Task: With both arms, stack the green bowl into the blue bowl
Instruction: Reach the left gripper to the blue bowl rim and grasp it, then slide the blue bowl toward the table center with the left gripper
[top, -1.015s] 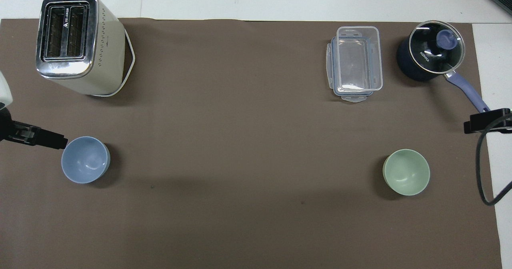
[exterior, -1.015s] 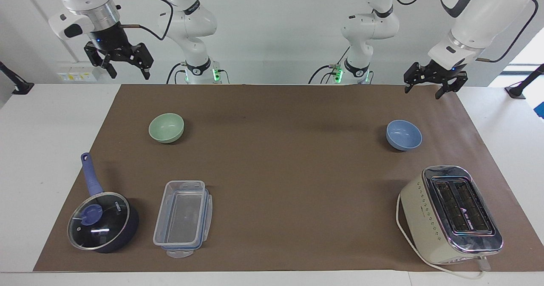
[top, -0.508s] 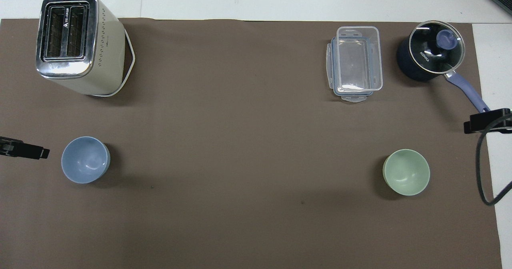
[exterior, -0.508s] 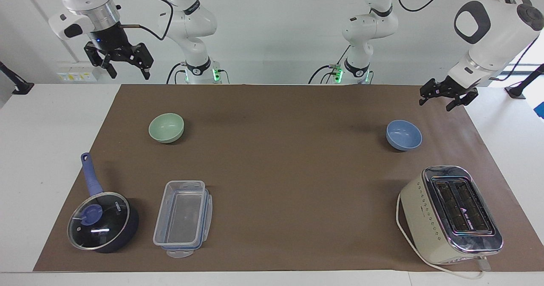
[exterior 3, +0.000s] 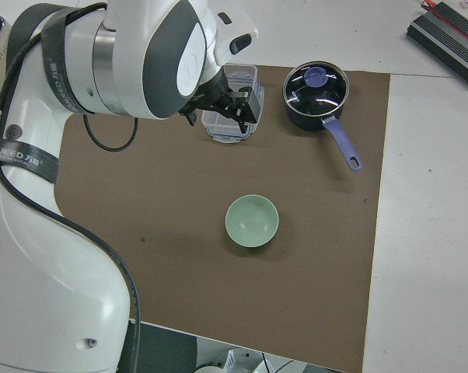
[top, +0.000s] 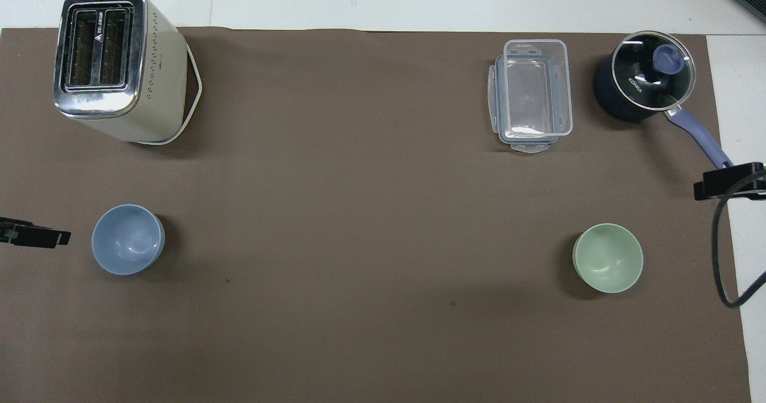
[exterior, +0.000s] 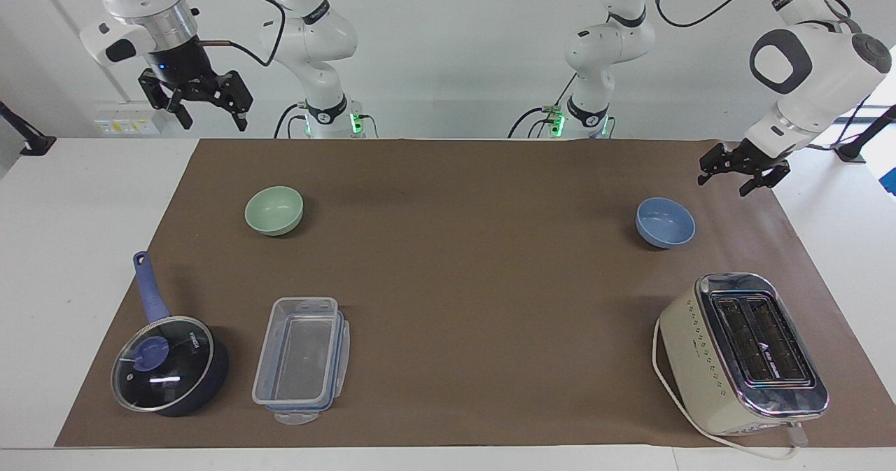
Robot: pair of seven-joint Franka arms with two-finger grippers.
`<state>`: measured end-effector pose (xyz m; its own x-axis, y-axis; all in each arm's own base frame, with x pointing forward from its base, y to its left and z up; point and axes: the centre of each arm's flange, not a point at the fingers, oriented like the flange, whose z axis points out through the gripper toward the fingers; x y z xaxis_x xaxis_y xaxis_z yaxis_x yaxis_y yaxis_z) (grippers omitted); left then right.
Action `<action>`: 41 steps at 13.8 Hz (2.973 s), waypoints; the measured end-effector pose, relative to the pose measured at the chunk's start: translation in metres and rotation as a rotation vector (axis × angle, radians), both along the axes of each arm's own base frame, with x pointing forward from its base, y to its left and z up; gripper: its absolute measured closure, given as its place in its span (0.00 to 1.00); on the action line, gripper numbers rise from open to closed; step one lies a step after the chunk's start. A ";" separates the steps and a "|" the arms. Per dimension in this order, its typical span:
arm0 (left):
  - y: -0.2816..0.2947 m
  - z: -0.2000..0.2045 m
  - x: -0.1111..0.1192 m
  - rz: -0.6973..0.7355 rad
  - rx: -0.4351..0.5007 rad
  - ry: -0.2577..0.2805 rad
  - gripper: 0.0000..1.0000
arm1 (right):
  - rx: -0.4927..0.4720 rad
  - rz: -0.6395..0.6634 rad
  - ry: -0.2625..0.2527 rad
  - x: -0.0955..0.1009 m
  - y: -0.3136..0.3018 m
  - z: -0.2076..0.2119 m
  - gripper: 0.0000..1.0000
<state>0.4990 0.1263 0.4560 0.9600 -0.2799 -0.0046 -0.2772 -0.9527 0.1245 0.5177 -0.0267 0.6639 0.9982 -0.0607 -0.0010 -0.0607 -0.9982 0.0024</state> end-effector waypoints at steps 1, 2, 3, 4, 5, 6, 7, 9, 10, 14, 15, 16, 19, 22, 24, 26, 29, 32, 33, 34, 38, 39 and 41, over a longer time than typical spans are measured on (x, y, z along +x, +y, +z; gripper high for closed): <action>0.004 -0.017 0.002 0.009 0.002 -0.003 0.00 | 0.000 0.000 0.000 0.000 0.000 0.000 0.00; 0.008 -0.036 0.005 0.014 0.001 -0.007 0.00 | 0.000 0.000 0.000 0.000 0.000 0.000 0.00; 0.012 -0.054 0.008 0.017 -0.007 -0.010 0.00 | 0.000 0.000 0.000 0.000 0.000 0.000 0.00; 0.016 -0.070 0.010 0.025 -0.021 -0.010 0.00 | 0.000 0.000 0.000 0.000 0.000 0.000 0.00; 0.018 -0.083 0.010 0.034 -0.033 -0.008 0.00 | 0.000 0.000 0.000 0.000 0.000 0.000 0.00; 0.019 -0.092 0.010 0.043 -0.043 -0.012 0.00 | 0.000 0.000 0.000 0.000 0.000 0.000 0.00; 0.017 -0.099 0.009 0.052 -0.049 -0.021 0.00 | 0.000 0.000 0.000 0.000 0.000 0.000 0.00; 0.014 -0.114 0.003 0.065 -0.046 -0.040 0.00 | 0.000 0.000 0.000 0.000 0.000 0.000 0.00; 0.013 -0.121 -0.001 0.070 -0.044 -0.045 0.00 | 0.000 0.000 0.000 0.000 0.000 0.000 0.00; 0.007 -0.126 -0.006 0.079 -0.050 -0.047 0.00 | 0.000 0.000 0.000 0.000 0.000 0.000 0.00; 0.003 -0.126 -0.007 0.083 -0.052 -0.043 0.08 | 0.000 0.000 0.000 0.000 0.000 0.000 0.00; 0.001 -0.127 -0.008 0.086 -0.052 -0.040 0.20 | 0.000 0.000 0.000 0.000 0.000 0.000 0.00; -0.001 -0.127 -0.010 0.087 -0.053 -0.038 0.60 | 0.000 0.000 0.000 0.000 0.000 0.000 0.00; -0.001 -0.125 -0.010 0.087 -0.052 -0.043 0.95 | 0.000 0.000 0.000 0.000 0.000 0.000 0.00; -0.001 -0.122 -0.009 0.086 -0.051 -0.048 0.96 | 0.000 0.000 0.000 0.000 0.000 0.000 0.00; -0.006 -0.112 -0.005 0.072 -0.050 -0.061 0.96 | 0.000 0.000 0.000 0.000 0.000 0.000 0.00; -0.039 -0.084 0.005 0.005 -0.057 -0.072 0.96 | 0.000 0.000 0.000 0.000 0.000 0.000 0.00; -0.089 -0.063 0.006 -0.022 -0.064 -0.063 0.96 | 0.000 0.000 0.000 0.000 0.000 0.000 0.00; -0.111 -0.060 0.006 -0.018 -0.066 -0.055 0.96 | 0.000 0.000 0.000 0.000 0.000 0.000 0.00; -0.139 -0.058 0.006 -0.012 -0.066 -0.046 0.96 | 0.000 0.000 0.000 0.000 0.000 0.000 0.00; -0.243 -0.058 -0.001 0.059 -0.065 -0.044 0.96 | 0.000 0.000 0.000 0.000 0.000 0.000 0.00; -0.271 -0.060 -0.004 0.086 -0.069 -0.059 0.96 | 0.000 0.000 0.000 0.000 0.000 0.000 0.00; -0.330 -0.069 -0.014 0.141 -0.083 -0.081 0.96 | 0.000 0.000 0.000 0.000 0.000 0.000 0.00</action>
